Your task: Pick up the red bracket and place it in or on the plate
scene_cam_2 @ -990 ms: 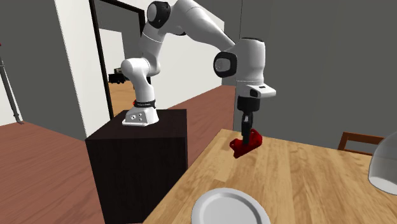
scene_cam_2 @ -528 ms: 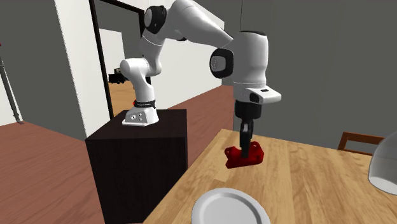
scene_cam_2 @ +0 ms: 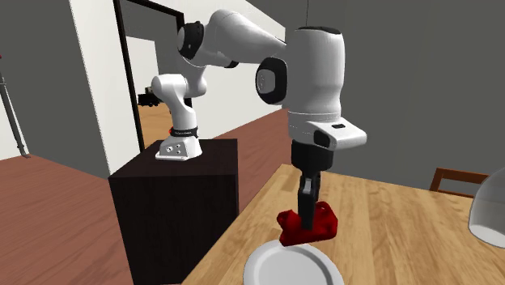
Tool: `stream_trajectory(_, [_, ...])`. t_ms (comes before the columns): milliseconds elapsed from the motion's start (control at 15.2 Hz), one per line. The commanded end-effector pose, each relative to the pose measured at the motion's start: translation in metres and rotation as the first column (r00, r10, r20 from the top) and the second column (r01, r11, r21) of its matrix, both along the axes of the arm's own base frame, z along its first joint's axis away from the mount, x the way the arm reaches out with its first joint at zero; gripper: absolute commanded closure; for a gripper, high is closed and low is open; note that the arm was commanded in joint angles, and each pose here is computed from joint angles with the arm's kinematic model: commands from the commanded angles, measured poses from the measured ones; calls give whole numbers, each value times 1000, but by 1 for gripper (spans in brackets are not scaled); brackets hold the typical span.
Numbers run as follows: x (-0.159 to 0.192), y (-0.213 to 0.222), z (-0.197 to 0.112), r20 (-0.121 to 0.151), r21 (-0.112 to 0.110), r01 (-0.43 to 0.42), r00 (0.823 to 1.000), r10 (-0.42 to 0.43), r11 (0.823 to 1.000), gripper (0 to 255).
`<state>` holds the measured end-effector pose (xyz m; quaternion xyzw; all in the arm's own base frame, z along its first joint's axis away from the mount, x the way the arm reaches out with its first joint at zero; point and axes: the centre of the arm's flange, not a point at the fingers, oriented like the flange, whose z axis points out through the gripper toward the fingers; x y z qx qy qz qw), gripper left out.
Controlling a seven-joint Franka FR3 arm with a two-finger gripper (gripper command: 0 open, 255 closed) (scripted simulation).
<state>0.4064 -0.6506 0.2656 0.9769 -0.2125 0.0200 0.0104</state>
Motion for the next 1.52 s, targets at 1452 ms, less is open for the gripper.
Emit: stream_trajectory(1452, [-16,-39,-85,0,0,-2,1000,2,1000,255])
